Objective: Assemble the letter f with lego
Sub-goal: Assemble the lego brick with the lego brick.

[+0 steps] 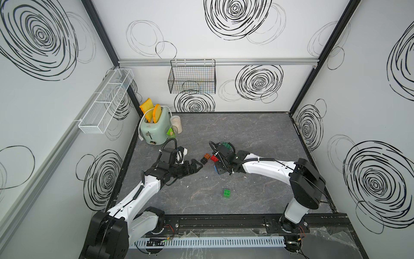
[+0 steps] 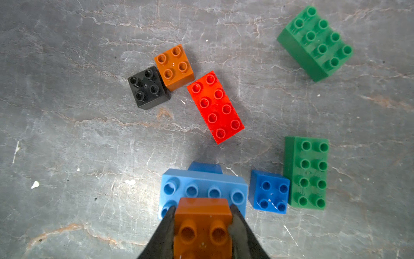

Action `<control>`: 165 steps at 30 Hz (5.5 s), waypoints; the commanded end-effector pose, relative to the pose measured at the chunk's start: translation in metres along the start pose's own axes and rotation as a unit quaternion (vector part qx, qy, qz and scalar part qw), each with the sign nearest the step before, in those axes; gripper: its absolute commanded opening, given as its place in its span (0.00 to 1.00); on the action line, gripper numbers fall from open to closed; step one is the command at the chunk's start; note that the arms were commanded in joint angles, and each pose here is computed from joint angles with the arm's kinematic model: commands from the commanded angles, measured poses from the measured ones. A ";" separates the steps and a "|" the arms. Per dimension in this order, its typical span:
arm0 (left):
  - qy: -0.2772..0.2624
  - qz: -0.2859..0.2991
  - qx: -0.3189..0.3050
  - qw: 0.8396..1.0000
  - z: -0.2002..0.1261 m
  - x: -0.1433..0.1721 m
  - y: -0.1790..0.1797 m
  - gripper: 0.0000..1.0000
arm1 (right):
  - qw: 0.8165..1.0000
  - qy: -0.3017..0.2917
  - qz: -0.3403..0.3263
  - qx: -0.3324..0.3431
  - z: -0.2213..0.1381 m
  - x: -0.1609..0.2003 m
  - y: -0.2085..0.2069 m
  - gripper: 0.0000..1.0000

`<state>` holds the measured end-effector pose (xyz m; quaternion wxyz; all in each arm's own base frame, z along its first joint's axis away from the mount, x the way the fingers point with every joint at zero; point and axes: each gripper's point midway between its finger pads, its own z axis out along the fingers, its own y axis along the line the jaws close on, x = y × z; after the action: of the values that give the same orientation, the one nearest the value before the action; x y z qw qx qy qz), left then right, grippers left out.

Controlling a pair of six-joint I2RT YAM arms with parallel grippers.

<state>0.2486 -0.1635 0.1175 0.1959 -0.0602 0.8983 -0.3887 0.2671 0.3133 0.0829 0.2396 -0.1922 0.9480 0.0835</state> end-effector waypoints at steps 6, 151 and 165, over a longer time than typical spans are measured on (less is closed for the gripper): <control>-0.008 -0.004 0.010 1.000 0.002 -0.004 0.001 0.98 | 1.000 -0.002 -0.007 0.004 -0.001 -0.007 0.003 0.37; -0.020 -0.019 -0.003 1.000 0.004 -0.010 0.012 0.98 | 1.000 0.001 -0.014 0.018 -0.009 -0.002 0.000 0.50; -0.021 -0.020 -0.007 1.000 0.004 -0.010 0.013 0.98 | 1.000 -0.005 -0.013 0.015 -0.013 -0.004 0.002 0.38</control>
<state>0.2551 -0.1570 0.1088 0.1966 -0.0823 0.8977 -0.3857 0.2689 0.3155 0.0825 0.2413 -0.1975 0.9481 0.0629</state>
